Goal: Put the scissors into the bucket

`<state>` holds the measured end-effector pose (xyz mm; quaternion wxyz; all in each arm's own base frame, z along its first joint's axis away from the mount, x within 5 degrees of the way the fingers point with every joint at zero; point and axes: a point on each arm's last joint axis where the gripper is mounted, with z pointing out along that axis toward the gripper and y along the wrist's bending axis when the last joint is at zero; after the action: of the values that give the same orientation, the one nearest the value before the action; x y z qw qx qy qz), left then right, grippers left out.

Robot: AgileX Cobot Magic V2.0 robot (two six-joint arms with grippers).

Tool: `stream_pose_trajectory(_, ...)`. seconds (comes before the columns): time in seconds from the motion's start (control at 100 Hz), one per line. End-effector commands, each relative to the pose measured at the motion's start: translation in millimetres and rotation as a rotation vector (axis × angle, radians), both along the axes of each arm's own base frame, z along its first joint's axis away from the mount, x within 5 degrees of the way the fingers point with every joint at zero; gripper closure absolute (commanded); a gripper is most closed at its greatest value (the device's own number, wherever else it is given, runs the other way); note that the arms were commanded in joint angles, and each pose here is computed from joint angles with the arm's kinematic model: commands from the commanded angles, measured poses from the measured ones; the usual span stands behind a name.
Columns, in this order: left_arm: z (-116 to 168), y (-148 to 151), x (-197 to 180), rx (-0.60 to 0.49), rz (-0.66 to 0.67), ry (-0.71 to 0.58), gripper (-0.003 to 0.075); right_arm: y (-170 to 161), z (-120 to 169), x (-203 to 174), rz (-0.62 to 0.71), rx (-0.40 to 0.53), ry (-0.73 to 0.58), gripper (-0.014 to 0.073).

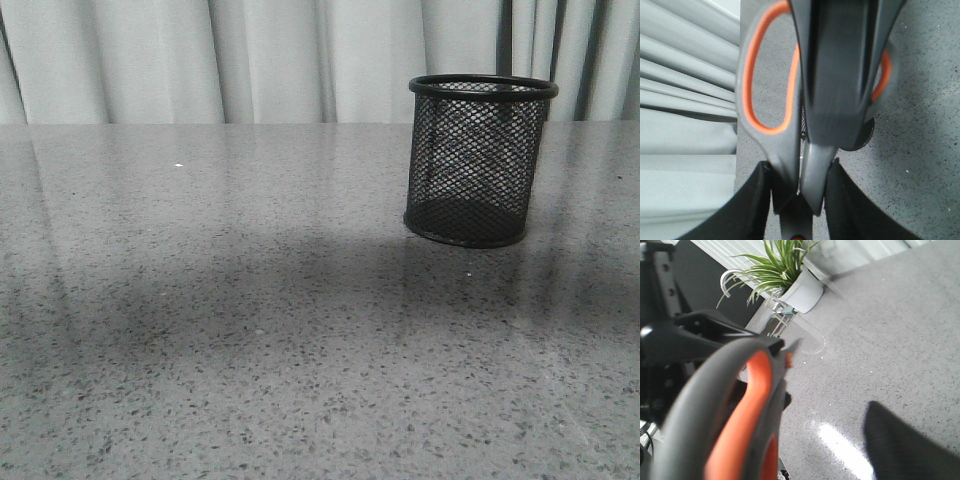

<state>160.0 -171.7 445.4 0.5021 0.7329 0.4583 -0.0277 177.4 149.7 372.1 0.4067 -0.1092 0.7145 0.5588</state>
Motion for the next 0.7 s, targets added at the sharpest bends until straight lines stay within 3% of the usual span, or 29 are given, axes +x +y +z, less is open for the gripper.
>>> stream_pose_trajectory(0.0,23,3,-9,-0.135,0.010,-0.044,0.0627,0,17,-1,-0.003,0.072,-0.025,0.0540)
stream_pose_trajectory(0.02,23,3,-9,-0.140,0.009,-0.043,0.0627,0,18,-1,-0.003,0.068,-0.036,0.0630)
stream_pose_trajectory(0.04,24,3,-10,-0.145,0.007,-0.042,0.0627,0,20,-1,-0.003,0.068,-0.049,0.0667)
stream_pose_trajectory(0.17,32,7,-20,-0.218,-0.009,-0.025,0.0587,0,34,-1,-0.003,0.071,-0.122,0.0661)
stream_pose_trajectory(0.32,58,21,-41,-0.421,-0.014,-0.043,0.0347,-2,55,-1,-0.019,0.026,-0.229,0.0659)
stream_pose_trajectory(0.39,72,33,-57,-0.529,-0.024,-0.055,0.0297,-4,66,0,-0.055,-0.009,-0.291,0.0659)
stream_pose_trajectory(0.5,92,60,-90,-0.653,-0.048,-0.109,0.0347,-10,88,-1,-0.076,-0.043,-0.341,0.0659)
stream_pose_trajectory(0.57,100,79,-111,-0.701,-0.059,-0.163,0.0448,-18,100,-2,-0.067,-0.125,-0.337,0.0657)
stream_pose_trajectory(0.69,109,110,-146,-0.796,-0.066,-0.221,0.0674,-34,113,-2,-0.046,-0.350,-0.252,0.0657)
